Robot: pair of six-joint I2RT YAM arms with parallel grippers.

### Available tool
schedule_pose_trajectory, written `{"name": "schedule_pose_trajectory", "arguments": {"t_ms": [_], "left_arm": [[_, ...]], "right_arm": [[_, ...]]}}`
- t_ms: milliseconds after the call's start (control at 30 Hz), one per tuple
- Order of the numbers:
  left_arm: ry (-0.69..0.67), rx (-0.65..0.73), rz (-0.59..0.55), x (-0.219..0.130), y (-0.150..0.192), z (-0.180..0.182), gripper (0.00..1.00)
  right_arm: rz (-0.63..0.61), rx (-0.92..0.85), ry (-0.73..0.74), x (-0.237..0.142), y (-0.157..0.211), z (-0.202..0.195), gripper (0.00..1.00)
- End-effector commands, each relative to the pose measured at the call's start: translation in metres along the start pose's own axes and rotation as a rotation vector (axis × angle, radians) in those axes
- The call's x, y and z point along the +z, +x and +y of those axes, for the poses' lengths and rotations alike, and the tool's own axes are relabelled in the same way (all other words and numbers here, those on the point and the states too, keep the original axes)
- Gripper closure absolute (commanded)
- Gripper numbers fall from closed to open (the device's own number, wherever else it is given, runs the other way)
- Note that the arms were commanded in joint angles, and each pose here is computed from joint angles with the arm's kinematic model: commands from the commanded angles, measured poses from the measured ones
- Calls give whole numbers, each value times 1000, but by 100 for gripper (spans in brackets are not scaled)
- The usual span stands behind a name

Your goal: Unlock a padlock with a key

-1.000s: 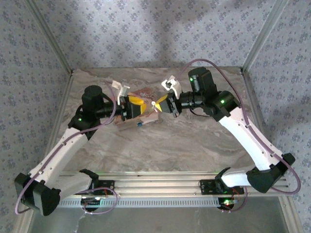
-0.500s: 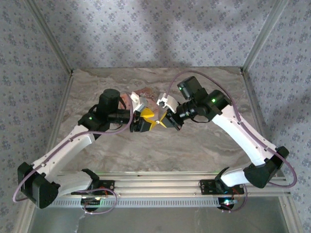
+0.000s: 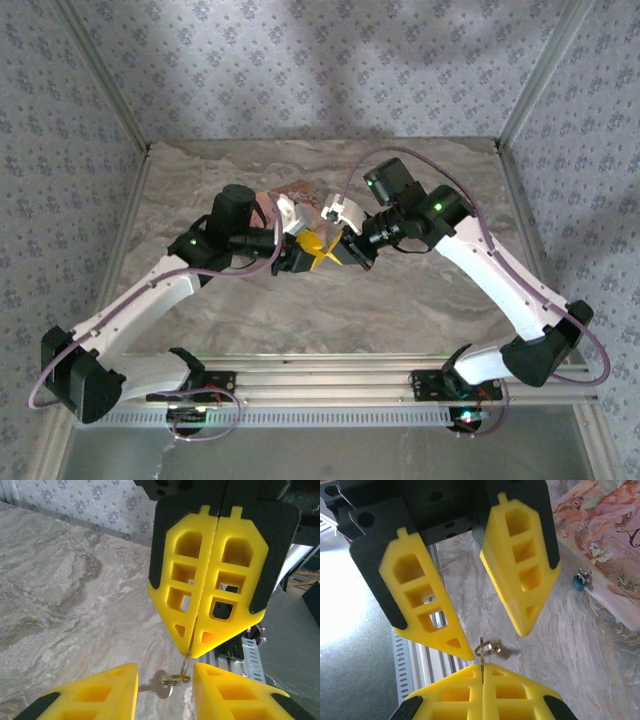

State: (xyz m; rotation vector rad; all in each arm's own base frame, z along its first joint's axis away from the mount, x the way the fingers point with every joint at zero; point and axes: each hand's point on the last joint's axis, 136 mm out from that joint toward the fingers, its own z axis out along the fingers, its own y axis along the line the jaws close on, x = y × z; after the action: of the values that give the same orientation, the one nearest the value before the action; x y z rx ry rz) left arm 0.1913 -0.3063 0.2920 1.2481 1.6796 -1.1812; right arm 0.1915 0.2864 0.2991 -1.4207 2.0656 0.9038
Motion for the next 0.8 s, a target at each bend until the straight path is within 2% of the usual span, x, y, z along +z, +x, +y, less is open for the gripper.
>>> {"name": "schedule_pose_trajectory", "arguments": {"t_ms": [0, 100, 167, 267, 400, 433, 533, 600, 633, 767], "left_arm": [[35, 44, -9, 0, -11, -9, 70], [35, 48, -2, 0, -11, -9, 91], [24, 53, -5, -1, -12, -9, 99], [-19, 66, -18, -3, -14, -4, 100], [-82, 80, -44, -7, -14, 2, 100], [-92, 81, -51, -8, -14, 3, 100], [-124, 77, -59, -10, -14, 7, 100], [-147, 70, -60, -11, -13, 11, 100], [-168, 65, -62, -12, -13, 14, 100], [-262, 60, -73, -17, -10, 27, 100]], "right_arm": [[-8, -17, -34, -3, -3, 8, 100], [-12, -12, -38, -2, -3, 9, 100], [-19, -4, -40, -3, -4, 8, 100], [-46, 19, -23, -3, -8, 3, 98], [-142, 71, -10, -9, -17, -8, 95], [-168, 82, -9, -12, -20, -10, 92], [-237, 112, 11, -20, -27, -16, 67], [-289, 141, 24, -27, -33, -21, 59], [-317, 169, 46, -31, -36, -27, 51], [-405, 313, 135, -48, -44, -49, 39]]}}
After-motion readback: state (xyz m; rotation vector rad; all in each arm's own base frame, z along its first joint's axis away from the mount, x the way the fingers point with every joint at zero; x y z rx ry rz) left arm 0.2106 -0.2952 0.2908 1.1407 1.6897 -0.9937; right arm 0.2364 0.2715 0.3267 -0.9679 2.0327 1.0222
